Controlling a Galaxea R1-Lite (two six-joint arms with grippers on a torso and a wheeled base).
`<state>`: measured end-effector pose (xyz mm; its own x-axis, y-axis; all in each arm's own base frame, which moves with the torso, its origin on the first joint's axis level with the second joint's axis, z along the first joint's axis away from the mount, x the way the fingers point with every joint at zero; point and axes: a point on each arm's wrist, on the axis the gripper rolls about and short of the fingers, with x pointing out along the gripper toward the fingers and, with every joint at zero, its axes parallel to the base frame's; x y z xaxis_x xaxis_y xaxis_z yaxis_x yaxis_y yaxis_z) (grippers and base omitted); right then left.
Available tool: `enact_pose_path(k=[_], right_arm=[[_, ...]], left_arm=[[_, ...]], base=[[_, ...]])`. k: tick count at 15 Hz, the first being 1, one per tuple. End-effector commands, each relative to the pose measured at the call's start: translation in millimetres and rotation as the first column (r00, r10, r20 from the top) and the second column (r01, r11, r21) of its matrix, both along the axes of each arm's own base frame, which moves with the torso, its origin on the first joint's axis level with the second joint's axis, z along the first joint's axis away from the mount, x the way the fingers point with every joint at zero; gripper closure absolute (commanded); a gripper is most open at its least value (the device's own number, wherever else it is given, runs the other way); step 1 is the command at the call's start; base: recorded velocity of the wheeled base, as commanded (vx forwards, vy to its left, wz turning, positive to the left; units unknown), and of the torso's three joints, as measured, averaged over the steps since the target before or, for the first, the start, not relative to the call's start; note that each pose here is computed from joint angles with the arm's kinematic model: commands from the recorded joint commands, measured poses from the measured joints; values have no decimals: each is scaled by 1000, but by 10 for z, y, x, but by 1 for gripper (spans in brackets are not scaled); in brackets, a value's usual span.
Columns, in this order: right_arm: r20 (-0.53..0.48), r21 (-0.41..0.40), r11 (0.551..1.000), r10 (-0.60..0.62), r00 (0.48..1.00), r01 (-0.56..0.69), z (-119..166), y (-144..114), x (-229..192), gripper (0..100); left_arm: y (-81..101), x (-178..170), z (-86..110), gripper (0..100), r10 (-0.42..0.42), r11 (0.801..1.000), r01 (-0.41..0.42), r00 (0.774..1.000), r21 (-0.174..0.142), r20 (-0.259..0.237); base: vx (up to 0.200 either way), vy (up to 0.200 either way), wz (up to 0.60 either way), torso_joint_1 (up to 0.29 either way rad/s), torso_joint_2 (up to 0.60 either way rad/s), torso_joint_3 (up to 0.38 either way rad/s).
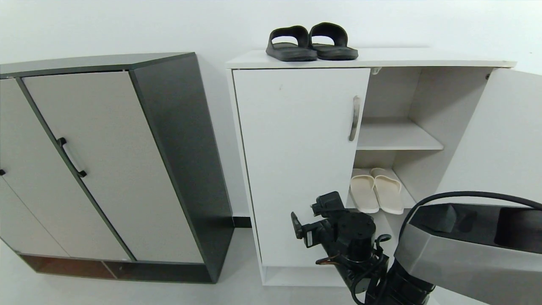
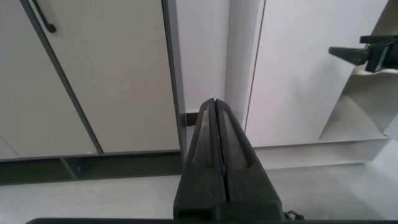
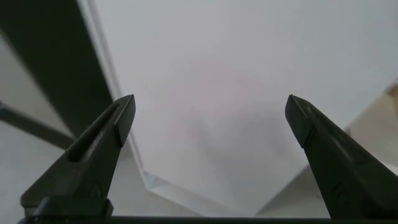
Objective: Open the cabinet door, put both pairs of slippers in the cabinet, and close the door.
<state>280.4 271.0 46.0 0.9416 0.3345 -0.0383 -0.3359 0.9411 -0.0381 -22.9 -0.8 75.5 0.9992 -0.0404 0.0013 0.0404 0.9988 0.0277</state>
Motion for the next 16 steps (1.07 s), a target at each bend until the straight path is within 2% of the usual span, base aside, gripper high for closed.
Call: enact_pose_path(k=[1,9,12,16], right_arm=[[-9,-12,1000,3,1000,-4,-69,7,1,0],[-9,-13,1000,4,1000,-4,-76,11,5,0],[-10,-14,1000,4,1000,-4,-85,14,8,0],[-8,-15,1000,4,1000,-4,-82,16,10,0]], left_arm=[[0,1,0,100,1,1000,-1,1000,0,-1],[0,1,0,100,1,1000,-1,1000,0,-1],[0,1,0,100,1,1000,-1,1000,0,-1],[0,1,0,100,1,1000,-1,1000,0,-1]], base=[[0,0,0,0,0,0],[0,0,0,-1,-9,-6],[0,0,0,14,-190,-302],[0,0,0,53,-501,-362]])
